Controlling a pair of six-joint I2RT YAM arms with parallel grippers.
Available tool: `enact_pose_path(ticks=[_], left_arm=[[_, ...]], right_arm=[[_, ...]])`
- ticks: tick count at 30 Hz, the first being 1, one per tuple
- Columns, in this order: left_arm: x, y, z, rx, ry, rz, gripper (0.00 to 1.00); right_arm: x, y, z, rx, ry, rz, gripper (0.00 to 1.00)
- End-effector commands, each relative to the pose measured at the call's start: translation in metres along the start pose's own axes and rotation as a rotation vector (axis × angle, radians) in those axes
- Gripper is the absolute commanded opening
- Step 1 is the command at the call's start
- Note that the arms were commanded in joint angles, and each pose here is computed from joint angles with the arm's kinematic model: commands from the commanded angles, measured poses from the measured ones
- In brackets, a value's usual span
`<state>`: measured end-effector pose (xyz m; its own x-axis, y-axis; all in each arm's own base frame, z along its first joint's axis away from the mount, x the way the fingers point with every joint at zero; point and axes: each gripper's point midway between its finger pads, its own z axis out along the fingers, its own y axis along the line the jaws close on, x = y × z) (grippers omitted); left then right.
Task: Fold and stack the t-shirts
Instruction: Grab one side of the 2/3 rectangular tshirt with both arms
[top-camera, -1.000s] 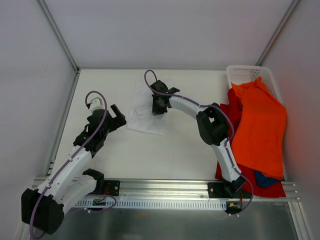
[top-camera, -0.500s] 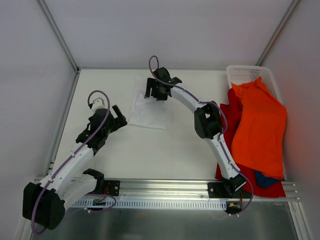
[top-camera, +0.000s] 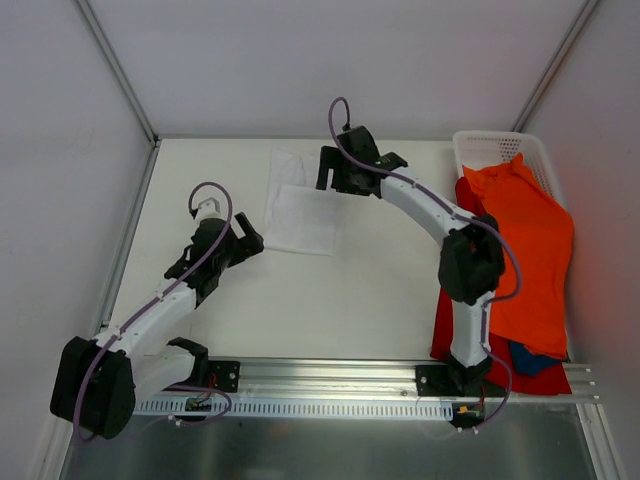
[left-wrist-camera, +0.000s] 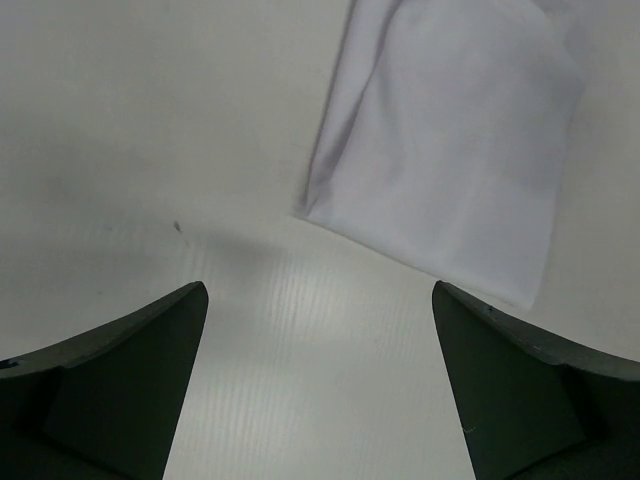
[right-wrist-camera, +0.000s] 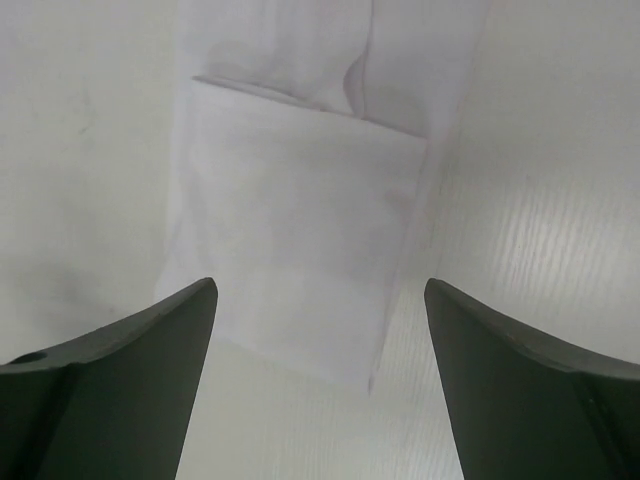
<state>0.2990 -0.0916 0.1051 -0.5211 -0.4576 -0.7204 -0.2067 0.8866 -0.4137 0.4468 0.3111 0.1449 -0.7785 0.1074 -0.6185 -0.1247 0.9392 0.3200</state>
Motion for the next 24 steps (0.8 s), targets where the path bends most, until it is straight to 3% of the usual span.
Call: enact_pose_path(ticks=[1, 2, 5, 10, 17, 24], left_arm=[[-0.008, -0.039, 0.013, 0.173, -0.016, -0.016, 0.96], [-0.009, -0.045, 0.017, 0.196, -0.019, -0.017, 0.96], [0.006, -0.048, 0.031, 0.216, 0.037, -0.03, 0.95], [0.026, -0.052, 0.049, 0.279, 0.077, -0.149, 0.89], [0.045, -0.039, 0.065, 0.252, 0.135, -0.19, 0.86], [0.042, -0.024, 0.071, 0.208, 0.12, -0.207, 0.82]], right_arm=[[-0.019, 0.018, -0.089, -0.055, -0.141, -0.032, 0.89], [0.014, 0.0, -0.082, -0.01, -0.08, -0.023, 0.89], [0.042, -0.011, -0.094, -0.041, -0.08, 0.024, 0.91], [0.131, -0.023, -0.06, -0.204, 0.076, 0.2, 0.91], [0.174, -0.022, -0.022, -0.251, 0.159, 0.274, 0.91], [0.179, -0.017, 0.002, -0.259, 0.183, 0.3, 0.91]])
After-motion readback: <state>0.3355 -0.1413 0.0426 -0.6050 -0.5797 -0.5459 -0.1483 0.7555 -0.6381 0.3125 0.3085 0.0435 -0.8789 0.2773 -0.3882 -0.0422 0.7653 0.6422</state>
